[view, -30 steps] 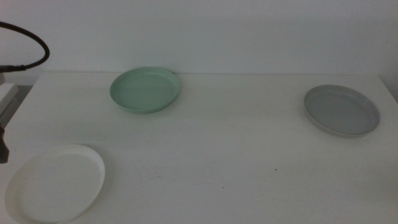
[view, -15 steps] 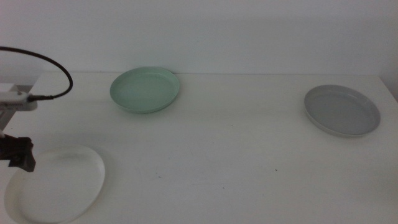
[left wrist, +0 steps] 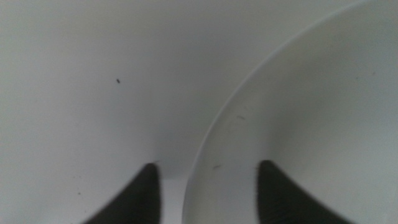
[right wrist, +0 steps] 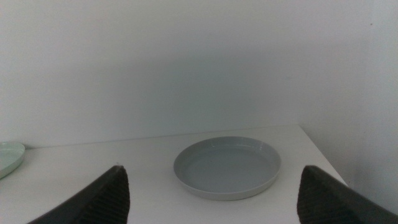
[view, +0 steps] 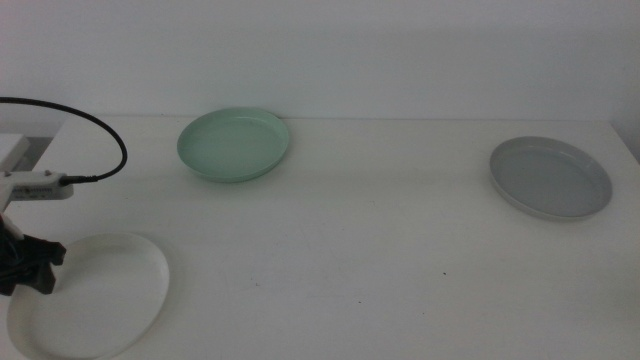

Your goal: Stack the three bowls on top of each other.

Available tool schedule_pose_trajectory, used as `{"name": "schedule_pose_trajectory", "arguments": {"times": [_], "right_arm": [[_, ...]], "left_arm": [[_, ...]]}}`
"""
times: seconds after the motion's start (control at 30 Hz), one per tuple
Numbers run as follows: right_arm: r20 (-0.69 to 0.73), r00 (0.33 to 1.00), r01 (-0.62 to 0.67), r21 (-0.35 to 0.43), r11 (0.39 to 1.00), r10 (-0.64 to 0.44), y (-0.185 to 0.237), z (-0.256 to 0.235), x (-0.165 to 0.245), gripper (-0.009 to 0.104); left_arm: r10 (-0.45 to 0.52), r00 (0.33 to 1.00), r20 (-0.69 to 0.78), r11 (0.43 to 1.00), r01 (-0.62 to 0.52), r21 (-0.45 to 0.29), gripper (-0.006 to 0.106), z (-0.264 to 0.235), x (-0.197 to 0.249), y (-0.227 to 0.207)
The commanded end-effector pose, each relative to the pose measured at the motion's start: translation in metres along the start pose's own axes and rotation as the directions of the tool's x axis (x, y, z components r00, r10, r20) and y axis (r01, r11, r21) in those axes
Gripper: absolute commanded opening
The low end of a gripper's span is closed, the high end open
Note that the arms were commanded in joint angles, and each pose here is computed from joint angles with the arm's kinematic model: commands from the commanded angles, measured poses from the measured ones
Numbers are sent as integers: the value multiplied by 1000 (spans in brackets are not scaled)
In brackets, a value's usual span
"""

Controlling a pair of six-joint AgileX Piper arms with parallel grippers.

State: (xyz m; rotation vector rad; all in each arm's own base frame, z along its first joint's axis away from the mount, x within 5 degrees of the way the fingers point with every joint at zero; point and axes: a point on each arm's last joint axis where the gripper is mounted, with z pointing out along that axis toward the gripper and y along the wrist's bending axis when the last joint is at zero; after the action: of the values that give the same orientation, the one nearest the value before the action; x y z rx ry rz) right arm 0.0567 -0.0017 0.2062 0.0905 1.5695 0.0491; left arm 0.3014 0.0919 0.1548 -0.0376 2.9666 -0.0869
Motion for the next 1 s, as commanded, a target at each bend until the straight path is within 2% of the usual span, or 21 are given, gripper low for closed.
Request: {"name": "schedule_pose_trajectory", "arguments": {"times": [0.0,0.2,0.47,0.57,0.63,0.7,0.97], "right_arm": [[6,1000,11,-2,1000,-11,0,0,0,93],[6,1000,11,-2,1000,-11,0,0,0,93],[6,1000,11,-2,1000,-11,0,0,0,93],[6,1000,11,-2,1000,-11,0,0,0,93],[6,1000,11,-2,1000,-11,0,0,0,93],[6,1000,11,-2,1000,-11,0,0,0,93],[6,1000,11,-2,1000,-11,0,0,0,93]], "left_arm": [[8,1000,-4,1000,-8,-4,44,-1,0,1],[0,999,-42,1000,1,16,-2,-1,3,-1],[-31,998,-47,997,34,70,-2,-25,9,-10],[-85,996,28,986,80,147,-2,-54,3,-21],[-121,989,86,968,98,232,-2,-74,-3,-35],[-113,985,128,960,75,271,-2,-92,-10,-52],[-48,993,112,959,14,282,-2,-111,-51,-144]]}}
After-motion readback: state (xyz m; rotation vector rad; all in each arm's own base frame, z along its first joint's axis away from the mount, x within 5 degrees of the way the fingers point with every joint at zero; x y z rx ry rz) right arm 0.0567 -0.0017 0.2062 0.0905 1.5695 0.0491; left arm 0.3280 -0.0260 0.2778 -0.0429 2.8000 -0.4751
